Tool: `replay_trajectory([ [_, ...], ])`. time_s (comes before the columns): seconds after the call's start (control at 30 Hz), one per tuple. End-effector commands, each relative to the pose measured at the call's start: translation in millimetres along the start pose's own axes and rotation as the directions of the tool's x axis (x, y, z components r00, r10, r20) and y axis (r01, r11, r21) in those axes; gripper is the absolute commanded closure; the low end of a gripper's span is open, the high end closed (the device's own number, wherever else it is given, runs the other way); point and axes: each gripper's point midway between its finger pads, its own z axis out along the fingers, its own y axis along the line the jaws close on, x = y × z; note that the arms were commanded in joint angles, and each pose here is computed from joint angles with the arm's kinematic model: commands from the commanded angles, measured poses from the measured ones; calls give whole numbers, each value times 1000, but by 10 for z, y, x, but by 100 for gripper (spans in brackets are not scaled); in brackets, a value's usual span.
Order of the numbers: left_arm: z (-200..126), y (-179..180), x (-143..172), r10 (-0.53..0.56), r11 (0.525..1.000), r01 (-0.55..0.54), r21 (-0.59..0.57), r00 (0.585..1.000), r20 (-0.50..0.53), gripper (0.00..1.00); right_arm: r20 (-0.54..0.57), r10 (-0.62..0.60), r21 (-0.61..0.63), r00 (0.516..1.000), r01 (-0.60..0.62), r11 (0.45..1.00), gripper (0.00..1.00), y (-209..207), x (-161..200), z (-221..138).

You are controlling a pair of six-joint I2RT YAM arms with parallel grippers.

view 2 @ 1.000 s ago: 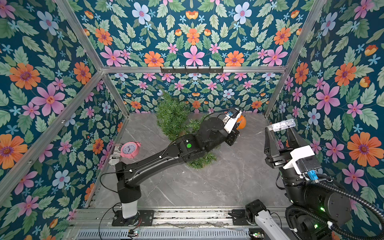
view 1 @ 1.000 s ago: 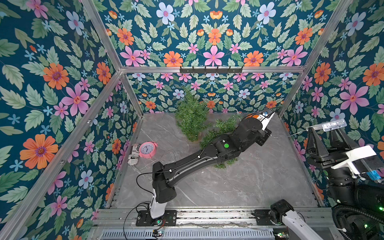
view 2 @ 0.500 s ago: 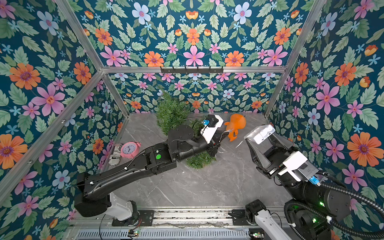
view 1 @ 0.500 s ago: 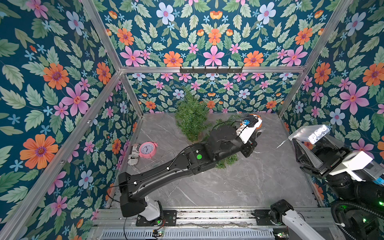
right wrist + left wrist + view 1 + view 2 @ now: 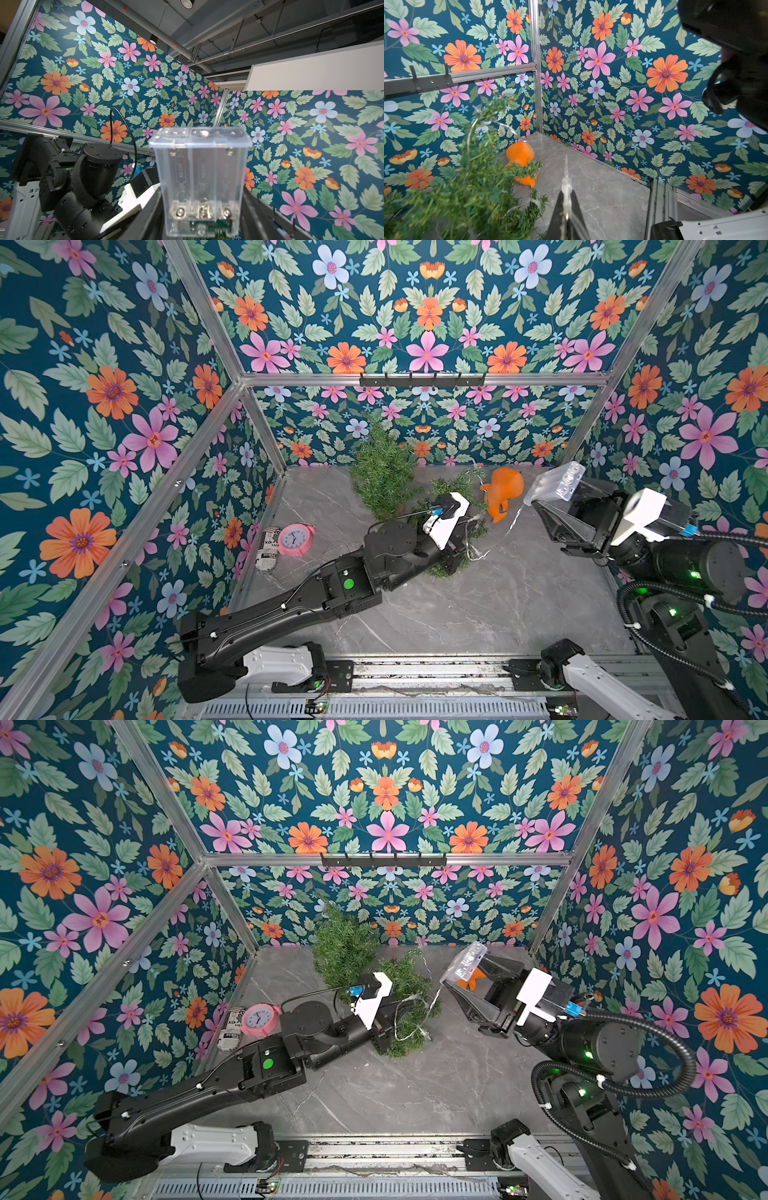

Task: Wrap string light around the christmas tree
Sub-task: Wrap the light string around the Christmas tree.

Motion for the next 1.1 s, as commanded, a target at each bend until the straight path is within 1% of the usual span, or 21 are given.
replay_trajectory([
  [0.0,-137,154,-93,-29,997,34,-68,997,72,100,59,21,-67,998,-17,998,100,49,-54,113],
  [0.1,-284,309,-58,-43,989,57,-134,994,104,100,34,6,-127,999,-2,992,100,153,128,286],
  [0.17,-363,412,5,-47,981,68,-179,992,117,100,17,-36,-167,999,38,985,100,273,247,415],
  [0.27,-456,551,79,-54,966,86,-245,989,136,100,1,-64,-187,998,63,980,100,348,411,609],
  [0.33,-509,647,108,-58,951,101,-293,987,151,100,-13,-50,-192,999,46,980,100,333,512,736],
  [0.4,-564,774,138,-65,924,123,-362,984,168,100,-32,-42,-182,999,36,983,100,304,632,868],
  [0.5,-635,955,204,-61,876,139,-462,982,180,98,-56,-87,-164,995,77,983,100,312,822,1057],
  [0.6,-701,1136,268,-65,812,161,-561,980,187,97,-94,-128,-129,987,116,985,100,272,1014,1270],
  [0.7,-685,1256,319,-84,781,187,-596,977,197,97,-132,-145,-72,981,136,988,100,138,1156,1455],
  [0.8,-608,1393,384,-106,766,204,-610,975,194,97,-153,-171,-27,973,169,985,100,21,1242,1586],
  [0.87,-551,1549,456,-143,749,235,-619,970,196,97,-161,-196,-16,967,196,980,100,-19,1286,1651],
  [0.97,-442,1744,534,-208,746,284,-603,959,194,98,-193,-236,5,952,242,970,100,-105,1363,1734],
  [1.07,-357,1807,495,-198,755,271,-597,962,187,98,-250,-263,69,932,288,955,100,-289,1409,1812],
])
